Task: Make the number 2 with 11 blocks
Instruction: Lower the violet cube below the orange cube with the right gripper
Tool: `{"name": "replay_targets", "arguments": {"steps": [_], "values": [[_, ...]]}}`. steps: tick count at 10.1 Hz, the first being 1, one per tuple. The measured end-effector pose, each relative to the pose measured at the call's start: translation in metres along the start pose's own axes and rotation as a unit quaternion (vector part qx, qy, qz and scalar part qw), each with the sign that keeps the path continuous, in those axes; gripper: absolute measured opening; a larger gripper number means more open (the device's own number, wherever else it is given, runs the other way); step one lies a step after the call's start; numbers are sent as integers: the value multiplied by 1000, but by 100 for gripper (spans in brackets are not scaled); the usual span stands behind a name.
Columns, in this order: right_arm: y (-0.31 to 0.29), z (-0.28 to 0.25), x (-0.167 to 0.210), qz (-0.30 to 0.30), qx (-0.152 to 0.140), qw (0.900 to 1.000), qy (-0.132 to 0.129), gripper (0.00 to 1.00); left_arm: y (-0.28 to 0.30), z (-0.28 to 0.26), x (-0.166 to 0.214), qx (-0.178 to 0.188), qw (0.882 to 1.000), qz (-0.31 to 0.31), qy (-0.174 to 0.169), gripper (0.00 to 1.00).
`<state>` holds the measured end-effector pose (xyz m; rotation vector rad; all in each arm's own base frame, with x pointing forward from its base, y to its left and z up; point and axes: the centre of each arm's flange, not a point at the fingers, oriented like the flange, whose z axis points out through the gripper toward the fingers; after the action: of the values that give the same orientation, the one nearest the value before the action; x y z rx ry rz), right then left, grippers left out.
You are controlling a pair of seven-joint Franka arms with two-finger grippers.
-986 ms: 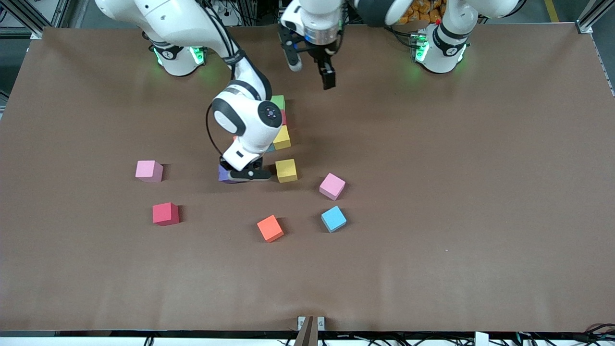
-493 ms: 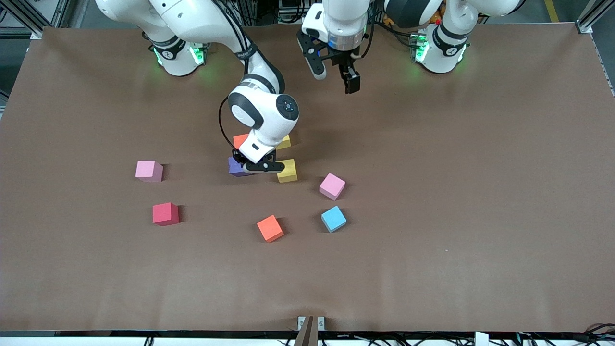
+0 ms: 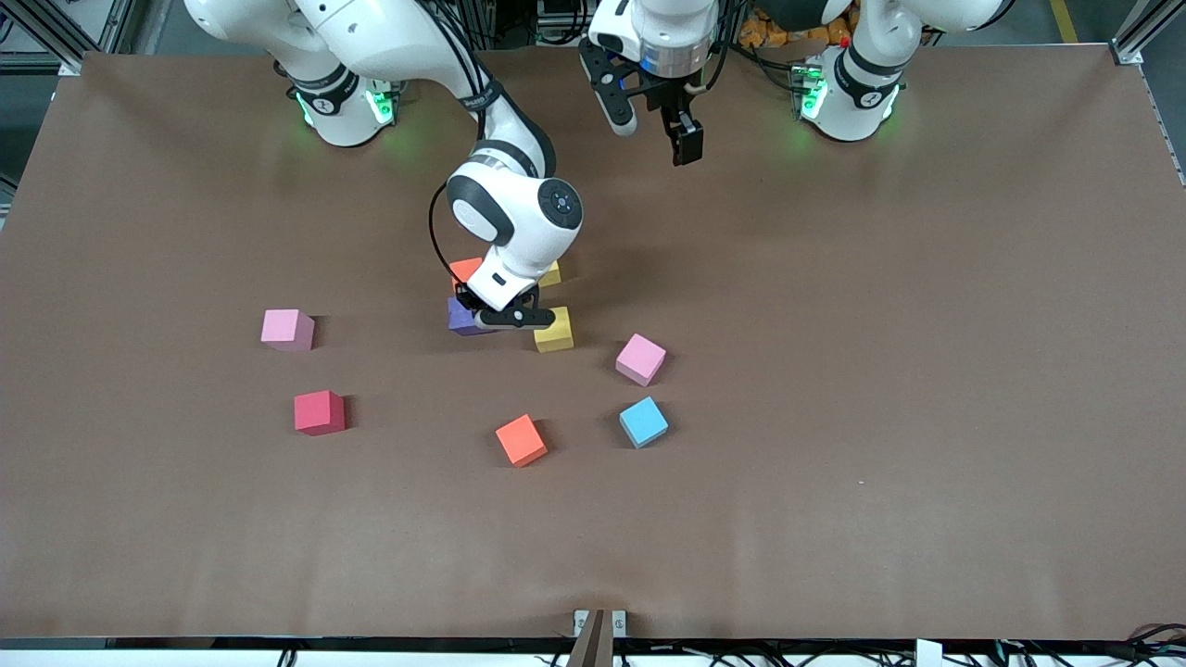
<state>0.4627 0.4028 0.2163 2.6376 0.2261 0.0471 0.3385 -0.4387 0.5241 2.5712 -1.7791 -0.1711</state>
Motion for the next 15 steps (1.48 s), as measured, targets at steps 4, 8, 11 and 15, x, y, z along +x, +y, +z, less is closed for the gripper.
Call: {"name": "replay_targets", "arguments": {"steps": [4, 8, 11, 15], "values": [[-4, 4, 0, 11, -1, 1000, -3, 13, 0, 1, 0, 0, 1000, 0, -1, 100], [-8, 1, -3, 19, 9, 1000, -12, 12, 0, 2, 0, -1, 1000, 0, -2, 100], [-16, -5, -8, 15, 15, 1000, -14, 11, 0, 4, -1, -1, 1000, 0, -4, 100], [-17, -6, -11, 17, 9, 1000, -21, 21, 0, 4, -1, -1, 1000, 0, -4, 100]]}}
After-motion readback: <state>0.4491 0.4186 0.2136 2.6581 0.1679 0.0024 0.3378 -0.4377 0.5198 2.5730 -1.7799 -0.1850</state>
